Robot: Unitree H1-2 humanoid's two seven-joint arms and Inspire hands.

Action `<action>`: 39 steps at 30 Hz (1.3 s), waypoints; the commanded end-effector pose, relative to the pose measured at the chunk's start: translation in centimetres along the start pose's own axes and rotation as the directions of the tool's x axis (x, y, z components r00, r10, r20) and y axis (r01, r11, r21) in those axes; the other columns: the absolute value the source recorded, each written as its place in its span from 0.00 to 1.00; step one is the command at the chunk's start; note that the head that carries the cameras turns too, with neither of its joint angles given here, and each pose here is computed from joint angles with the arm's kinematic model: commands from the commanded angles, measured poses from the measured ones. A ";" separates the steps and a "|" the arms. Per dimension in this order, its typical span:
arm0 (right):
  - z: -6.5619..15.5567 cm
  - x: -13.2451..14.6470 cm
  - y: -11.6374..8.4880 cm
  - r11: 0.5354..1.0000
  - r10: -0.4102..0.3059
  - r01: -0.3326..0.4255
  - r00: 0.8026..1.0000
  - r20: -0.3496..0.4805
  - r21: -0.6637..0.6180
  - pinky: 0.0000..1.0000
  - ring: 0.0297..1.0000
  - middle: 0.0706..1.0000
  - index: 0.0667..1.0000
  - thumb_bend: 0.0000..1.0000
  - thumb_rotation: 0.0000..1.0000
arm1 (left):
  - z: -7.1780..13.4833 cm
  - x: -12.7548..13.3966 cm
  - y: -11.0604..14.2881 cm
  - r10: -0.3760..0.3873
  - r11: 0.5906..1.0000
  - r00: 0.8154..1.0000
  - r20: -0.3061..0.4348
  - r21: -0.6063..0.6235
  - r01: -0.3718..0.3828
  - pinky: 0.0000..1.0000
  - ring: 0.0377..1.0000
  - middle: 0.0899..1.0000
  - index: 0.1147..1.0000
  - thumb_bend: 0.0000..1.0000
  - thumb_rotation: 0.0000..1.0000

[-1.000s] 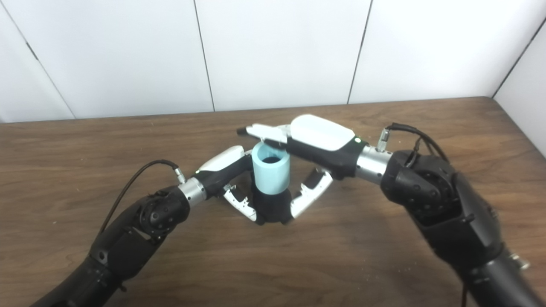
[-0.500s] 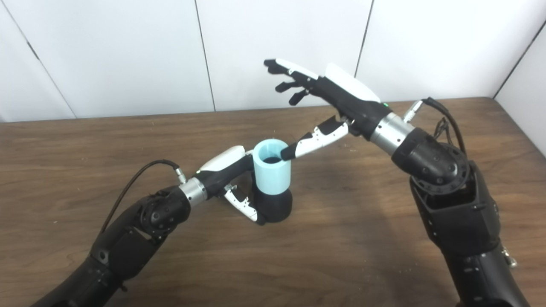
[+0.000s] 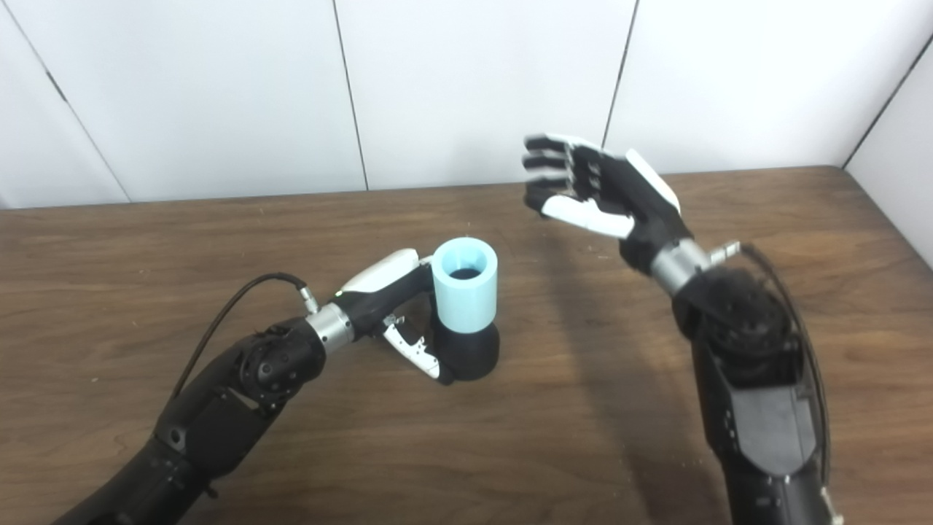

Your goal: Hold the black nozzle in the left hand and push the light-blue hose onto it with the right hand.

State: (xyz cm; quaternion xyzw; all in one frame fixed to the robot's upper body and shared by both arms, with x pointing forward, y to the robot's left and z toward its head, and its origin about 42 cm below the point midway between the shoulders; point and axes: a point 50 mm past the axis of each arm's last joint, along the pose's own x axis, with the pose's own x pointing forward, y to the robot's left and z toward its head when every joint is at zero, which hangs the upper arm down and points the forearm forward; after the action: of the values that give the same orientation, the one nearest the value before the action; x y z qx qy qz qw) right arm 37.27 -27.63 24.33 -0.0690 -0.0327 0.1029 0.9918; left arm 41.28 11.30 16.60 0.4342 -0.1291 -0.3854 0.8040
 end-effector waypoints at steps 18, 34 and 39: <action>-0.6 -0.2 0.0 0.992 0.011 -0.002 0.997 -0.074 0.123 0.55 0.64 0.72 0.74 0.52 0.33 | -3.3 -2.4 -2.8 -0.094 0.995 0.982 -0.161 -0.035 0.089 1.00 0.66 0.59 0.59 0.78 0.05; -1.1 -0.6 -0.2 0.993 -0.020 0.030 0.996 -0.084 0.111 0.56 0.65 0.73 0.75 0.52 0.34 | -3.3 -7.0 4.5 0.243 0.942 0.952 -0.186 -0.187 -0.277 1.00 1.00 1.00 1.00 1.00 0.21; -1.2 -0.7 -0.1 0.993 -0.030 0.039 0.997 -0.076 0.107 0.54 0.65 0.74 0.75 0.53 0.35 | -3.8 -8.7 5.8 0.389 0.854 0.906 -0.165 -0.303 -0.422 0.90 0.91 0.90 0.93 0.71 0.08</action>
State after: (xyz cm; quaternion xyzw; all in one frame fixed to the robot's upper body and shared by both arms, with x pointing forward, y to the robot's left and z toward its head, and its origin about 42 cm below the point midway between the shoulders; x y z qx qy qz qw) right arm 36.30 -27.95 21.34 -0.0118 0.0402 0.0839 0.9956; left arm 40.37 22.16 18.25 0.2995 -0.0629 -0.2187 0.9266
